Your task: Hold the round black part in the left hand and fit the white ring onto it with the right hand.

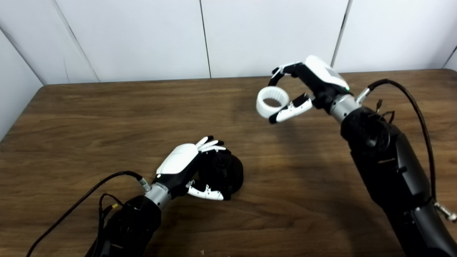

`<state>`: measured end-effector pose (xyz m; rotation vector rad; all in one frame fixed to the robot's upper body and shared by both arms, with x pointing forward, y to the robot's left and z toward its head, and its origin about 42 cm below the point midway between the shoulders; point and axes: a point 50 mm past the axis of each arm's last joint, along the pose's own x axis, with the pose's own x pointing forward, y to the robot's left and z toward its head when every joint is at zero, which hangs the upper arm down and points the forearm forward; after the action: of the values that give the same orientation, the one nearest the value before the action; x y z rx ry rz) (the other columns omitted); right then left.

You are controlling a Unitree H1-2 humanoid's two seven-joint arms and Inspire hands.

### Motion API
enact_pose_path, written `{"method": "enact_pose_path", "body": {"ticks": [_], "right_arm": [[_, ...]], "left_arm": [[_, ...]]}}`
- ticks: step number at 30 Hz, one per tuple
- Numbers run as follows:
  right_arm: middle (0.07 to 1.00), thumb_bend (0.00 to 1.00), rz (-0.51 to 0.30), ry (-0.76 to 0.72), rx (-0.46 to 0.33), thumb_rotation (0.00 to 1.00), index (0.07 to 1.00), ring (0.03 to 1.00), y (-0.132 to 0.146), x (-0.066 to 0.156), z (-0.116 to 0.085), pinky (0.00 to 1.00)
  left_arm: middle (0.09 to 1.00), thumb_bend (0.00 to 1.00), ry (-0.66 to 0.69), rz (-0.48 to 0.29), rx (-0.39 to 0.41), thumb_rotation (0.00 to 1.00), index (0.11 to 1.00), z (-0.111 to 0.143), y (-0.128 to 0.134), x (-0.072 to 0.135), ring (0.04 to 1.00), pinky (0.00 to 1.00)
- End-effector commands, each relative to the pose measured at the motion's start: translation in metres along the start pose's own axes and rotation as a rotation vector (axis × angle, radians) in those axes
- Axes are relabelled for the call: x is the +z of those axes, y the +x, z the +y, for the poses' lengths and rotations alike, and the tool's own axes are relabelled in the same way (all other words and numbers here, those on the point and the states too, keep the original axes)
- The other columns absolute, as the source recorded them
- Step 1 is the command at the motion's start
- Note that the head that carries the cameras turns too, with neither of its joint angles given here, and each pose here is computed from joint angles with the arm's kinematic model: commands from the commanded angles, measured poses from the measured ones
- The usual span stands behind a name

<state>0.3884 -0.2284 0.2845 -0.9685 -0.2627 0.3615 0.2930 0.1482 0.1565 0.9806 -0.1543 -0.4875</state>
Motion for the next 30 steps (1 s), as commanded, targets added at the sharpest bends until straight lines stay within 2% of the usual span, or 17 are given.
{"method": "enact_pose_path", "body": {"ticks": [1,13,22,30], "right_arm": [[0.803,0.9,-0.064,-0.016,-0.03,0.2,0.575,0.876,0.0,0.019,-0.01,0.82],[0.816,0.91,-0.132,0.008,0.049,0.19,0.574,0.883,-0.007,0.043,0.019,0.78],[0.813,0.91,-0.149,0.013,0.076,0.16,0.57,0.882,-0.007,0.05,0.035,0.77],[0.809,0.91,-0.169,0.005,0.109,0.21,0.568,0.881,-0.006,0.054,0.052,0.76]], "left_arm": [[0.933,0.88,0.013,0.005,0.0,0.34,0.787,0.001,0.004,-0.004,1.0,0.86],[0.934,0.88,0.017,0.005,0.004,0.35,0.789,0.002,0.005,-0.001,1.0,0.87],[0.938,0.87,0.01,0.006,0.001,0.35,0.793,0.003,0.004,0.0,1.0,0.87],[0.936,0.88,0.023,0.003,0.003,0.36,0.801,0.004,0.005,-0.001,1.0,0.86]]}}
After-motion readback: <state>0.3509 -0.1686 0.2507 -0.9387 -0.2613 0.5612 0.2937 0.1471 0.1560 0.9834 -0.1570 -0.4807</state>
